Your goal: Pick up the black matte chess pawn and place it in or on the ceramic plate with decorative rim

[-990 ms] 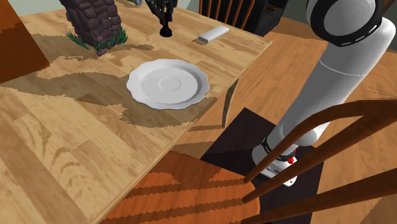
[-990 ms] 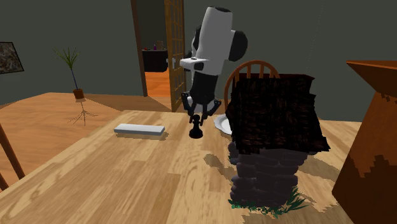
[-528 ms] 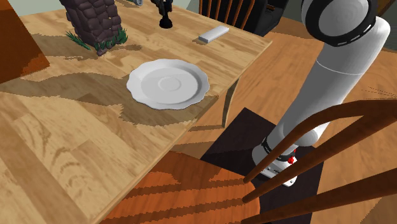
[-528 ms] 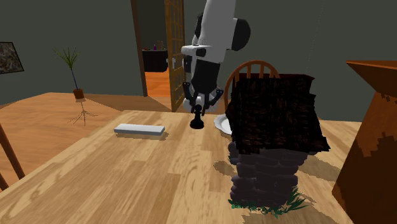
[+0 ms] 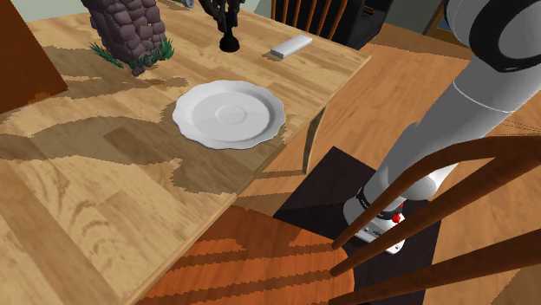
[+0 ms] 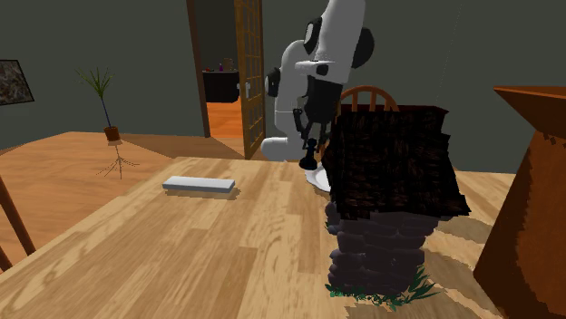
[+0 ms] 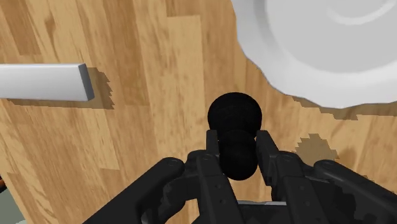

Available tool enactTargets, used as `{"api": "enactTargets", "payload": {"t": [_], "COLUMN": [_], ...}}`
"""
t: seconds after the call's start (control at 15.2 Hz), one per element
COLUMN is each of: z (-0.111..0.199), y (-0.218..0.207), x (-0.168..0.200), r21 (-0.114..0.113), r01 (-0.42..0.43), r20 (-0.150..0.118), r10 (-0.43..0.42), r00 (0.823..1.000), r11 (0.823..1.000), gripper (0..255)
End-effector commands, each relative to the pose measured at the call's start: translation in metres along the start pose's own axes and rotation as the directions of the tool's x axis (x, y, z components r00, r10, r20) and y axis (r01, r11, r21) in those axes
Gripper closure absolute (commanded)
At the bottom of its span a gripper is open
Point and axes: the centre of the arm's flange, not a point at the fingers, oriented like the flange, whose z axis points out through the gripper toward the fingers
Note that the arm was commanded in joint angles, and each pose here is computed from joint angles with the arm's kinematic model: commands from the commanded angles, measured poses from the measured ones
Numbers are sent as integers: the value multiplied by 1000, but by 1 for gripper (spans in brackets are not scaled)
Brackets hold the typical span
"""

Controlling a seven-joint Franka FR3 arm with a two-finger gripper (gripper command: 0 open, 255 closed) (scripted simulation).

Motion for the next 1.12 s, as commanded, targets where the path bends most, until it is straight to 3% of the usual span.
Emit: {"api": "enactTargets", "payload": {"t": [0.0, 0.66, 1.06], "z": [-7, -39, -8], "y": [-17, -95, -101], "x": [-18, -107, -110], "r21": [0, 0, 0], "r01": [-1, -1, -1], "r20": [0, 0, 0], "r10": [1, 1, 1], "r00": [1000, 1000, 1000], "r11": [1000, 1000, 1000], "gripper": [255, 255, 255]}}
